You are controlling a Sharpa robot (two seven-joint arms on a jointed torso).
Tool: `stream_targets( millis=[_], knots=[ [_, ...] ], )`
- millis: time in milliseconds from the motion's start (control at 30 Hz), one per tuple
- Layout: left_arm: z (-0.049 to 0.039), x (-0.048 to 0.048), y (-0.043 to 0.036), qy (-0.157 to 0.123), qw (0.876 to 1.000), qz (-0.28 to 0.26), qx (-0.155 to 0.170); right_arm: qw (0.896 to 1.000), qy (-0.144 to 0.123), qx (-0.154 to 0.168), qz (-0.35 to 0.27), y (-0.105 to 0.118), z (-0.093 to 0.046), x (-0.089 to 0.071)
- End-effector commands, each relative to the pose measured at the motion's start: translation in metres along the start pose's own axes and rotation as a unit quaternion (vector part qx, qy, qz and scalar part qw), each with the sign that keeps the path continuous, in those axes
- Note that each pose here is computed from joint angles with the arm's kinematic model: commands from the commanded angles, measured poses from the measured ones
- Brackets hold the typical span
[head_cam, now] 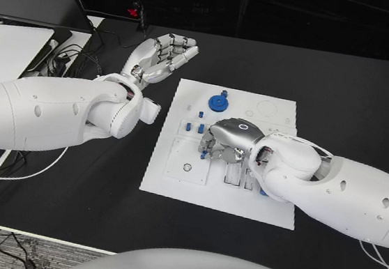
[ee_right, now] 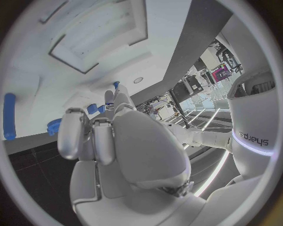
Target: Assemble the parts on the task board
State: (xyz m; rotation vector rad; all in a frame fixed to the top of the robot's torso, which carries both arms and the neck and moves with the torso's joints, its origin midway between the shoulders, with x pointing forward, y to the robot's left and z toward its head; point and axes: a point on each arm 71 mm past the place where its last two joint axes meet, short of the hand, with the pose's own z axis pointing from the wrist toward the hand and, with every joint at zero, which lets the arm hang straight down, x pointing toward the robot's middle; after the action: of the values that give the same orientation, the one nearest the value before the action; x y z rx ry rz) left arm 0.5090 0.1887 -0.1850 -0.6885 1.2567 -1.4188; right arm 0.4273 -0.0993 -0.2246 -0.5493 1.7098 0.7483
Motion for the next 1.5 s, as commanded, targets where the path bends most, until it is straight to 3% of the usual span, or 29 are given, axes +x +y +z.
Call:
stream_targets(
  millis=[33,567,1000,1100,1300,1500],
  knots=[
    [-0.0001,0.0002,-0.0101,0.002,0.998,-0.003,0.065,1.0,0.008,-0.001,-0.005,0.001,0.001,0.001],
    [0.0002,0.0004,-0.0099,0.002,0.998,-0.003,0.065,1.0,0.021,0.001,-0.006,0.004,0.003,0.003],
    [0.0002,0.0002,-0.0099,0.002,0.998,-0.003,0.064,1.0,-0.005,-0.017,-0.002,0.007,0.002,0.0],
    [0.0002,0.0004,-0.0099,0.002,0.998,-0.003,0.064,1.0,-0.021,-0.019,0.001,0.006,0.001,-0.002],
    [0.0,0.0001,-0.0099,0.003,0.998,-0.004,0.064,0.996,-0.08,-0.024,0.032,0.002,-0.005,-0.01],
    [-0.0006,-0.001,-0.0099,0.002,0.998,-0.003,0.064,0.978,-0.15,0.005,0.146,-0.02,-0.033,-0.025]
  ],
)
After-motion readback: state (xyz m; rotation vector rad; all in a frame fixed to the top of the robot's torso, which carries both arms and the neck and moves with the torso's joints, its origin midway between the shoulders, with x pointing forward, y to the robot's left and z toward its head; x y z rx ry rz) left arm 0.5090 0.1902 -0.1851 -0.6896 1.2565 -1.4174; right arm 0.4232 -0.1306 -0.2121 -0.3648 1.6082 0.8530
